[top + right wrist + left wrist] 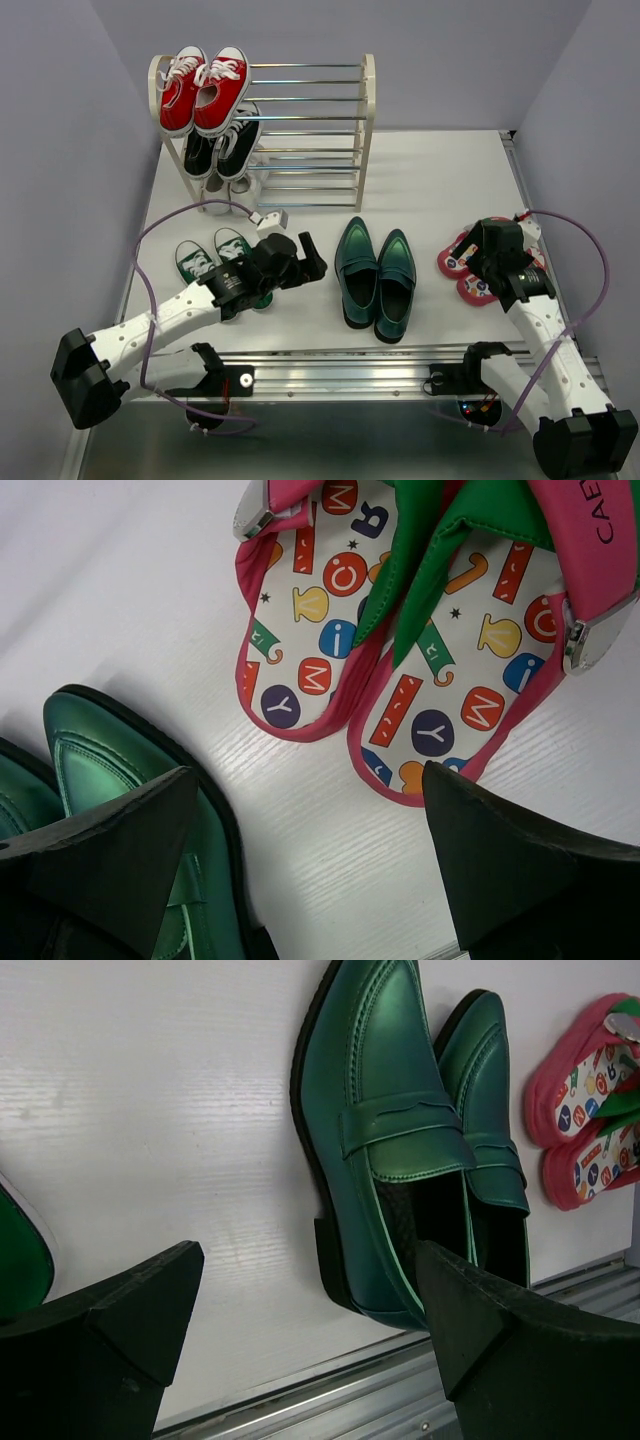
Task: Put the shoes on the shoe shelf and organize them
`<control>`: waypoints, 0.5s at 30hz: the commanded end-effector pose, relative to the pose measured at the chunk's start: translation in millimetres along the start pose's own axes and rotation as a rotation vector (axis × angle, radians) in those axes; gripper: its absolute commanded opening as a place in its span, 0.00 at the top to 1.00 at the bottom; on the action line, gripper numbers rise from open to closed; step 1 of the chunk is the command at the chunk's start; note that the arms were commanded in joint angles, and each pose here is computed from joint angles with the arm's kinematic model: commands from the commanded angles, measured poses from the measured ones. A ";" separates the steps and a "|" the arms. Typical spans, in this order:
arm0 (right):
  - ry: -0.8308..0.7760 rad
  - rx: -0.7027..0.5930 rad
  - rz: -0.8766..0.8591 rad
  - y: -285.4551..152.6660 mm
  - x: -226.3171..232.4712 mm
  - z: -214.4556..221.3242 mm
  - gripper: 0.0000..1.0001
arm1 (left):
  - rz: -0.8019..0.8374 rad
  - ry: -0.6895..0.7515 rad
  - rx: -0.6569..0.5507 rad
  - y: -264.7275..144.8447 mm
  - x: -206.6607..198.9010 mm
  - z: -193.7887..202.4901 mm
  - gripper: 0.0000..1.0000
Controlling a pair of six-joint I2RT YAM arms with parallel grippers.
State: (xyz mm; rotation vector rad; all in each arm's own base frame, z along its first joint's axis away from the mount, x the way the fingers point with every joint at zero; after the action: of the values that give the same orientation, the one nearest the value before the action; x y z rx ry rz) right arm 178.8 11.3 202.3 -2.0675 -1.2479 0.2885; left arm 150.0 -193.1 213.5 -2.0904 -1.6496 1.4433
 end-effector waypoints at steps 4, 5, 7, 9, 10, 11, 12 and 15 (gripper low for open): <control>0.015 -0.075 -0.027 -5.0 7.5 -17.9 0.00 | 0.016 -0.024 0.035 0.4 -30.2 9.5 0.01; 0.014 -0.073 -0.029 -4.8 7.6 -17.3 0.00 | 0.003 -0.032 0.045 0.4 -31.9 11.8 0.01; 0.011 -0.070 -0.036 -4.9 7.7 -16.5 0.00 | -0.021 -0.069 0.081 1.1 -39.8 19.3 0.01; 0.010 -0.068 -0.040 -5.4 7.4 -15.5 0.00 | -0.056 -0.097 0.108 0.6 -41.1 24.9 0.01; 0.011 -0.075 -0.039 -6.3 7.0 -16.5 0.00 | -0.074 -0.129 0.124 2.6 -42.4 29.6 0.01; 0.011 -0.076 -0.038 -6.3 6.9 -16.5 0.00 | -0.087 -0.144 0.139 3.7 -41.8 32.7 0.01; 0.011 -0.080 -0.038 -7.1 6.5 -16.9 0.00 | -0.100 -0.182 0.148 6.2 -43.2 36.0 0.01; 0.013 -0.085 -0.049 -9.2 6.3 -17.1 0.00 | -0.106 -0.223 0.183 11.1 -48.0 42.4 0.01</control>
State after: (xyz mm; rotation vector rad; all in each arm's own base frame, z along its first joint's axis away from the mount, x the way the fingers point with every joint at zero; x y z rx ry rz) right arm 179.3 11.3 203.4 -2.0694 -1.2602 0.2871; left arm 130.8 -244.2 206.4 -1.8694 -1.5764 1.6297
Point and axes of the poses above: each gripper's point midway between its finger pads, its own y axis out along the fingers, its own x axis along the line the jaws close on, z = x × y, the point moved 9 cm from there along -y, back along the fingers, and after that the axes turned 7 degrees about -y, right-handed, at the moved point
